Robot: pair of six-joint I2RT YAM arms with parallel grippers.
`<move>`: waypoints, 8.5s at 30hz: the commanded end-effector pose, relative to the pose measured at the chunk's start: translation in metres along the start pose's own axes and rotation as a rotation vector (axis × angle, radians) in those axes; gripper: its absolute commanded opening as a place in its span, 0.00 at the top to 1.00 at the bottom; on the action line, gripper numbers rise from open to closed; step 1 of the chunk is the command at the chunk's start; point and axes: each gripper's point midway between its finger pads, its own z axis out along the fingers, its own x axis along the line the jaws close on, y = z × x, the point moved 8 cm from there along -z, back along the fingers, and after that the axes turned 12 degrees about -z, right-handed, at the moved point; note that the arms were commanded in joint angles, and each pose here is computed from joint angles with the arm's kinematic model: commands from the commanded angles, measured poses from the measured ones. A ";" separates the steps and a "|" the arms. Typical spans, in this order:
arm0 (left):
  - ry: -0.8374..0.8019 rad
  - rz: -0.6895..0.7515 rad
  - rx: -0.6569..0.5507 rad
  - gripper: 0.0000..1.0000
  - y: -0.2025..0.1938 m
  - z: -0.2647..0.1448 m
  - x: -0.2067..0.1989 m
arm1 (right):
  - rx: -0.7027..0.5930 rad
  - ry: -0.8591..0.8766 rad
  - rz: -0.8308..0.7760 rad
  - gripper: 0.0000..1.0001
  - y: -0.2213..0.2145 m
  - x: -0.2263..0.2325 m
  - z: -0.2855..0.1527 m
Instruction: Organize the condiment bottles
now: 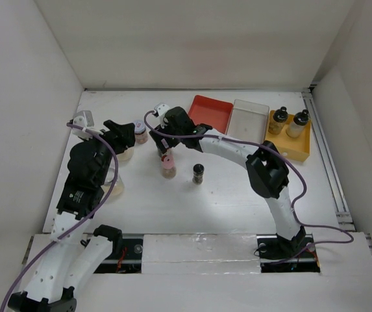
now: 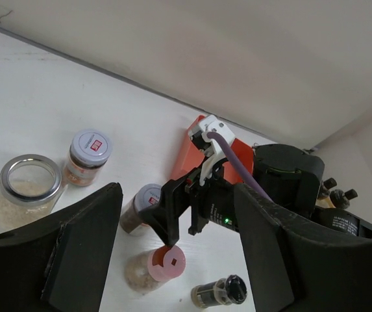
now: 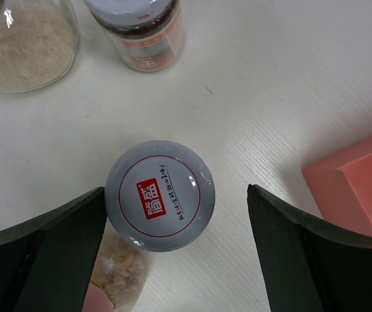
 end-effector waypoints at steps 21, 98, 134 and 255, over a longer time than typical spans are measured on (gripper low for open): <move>-0.056 0.014 0.002 0.34 0.003 0.005 -0.008 | -0.257 -0.032 0.037 0.61 0.061 -0.010 -0.032; -0.126 0.007 0.071 0.35 -0.007 0.009 -0.014 | -0.271 -1.153 0.636 0.14 -0.161 -0.287 -0.353; -0.038 -0.023 -0.072 0.39 0.016 -0.004 -0.009 | -0.321 0.149 -0.112 0.10 0.078 -0.014 0.072; -0.109 -0.004 0.053 0.39 -0.003 0.009 -0.011 | -0.430 -0.440 0.308 0.67 -0.052 -0.134 -0.252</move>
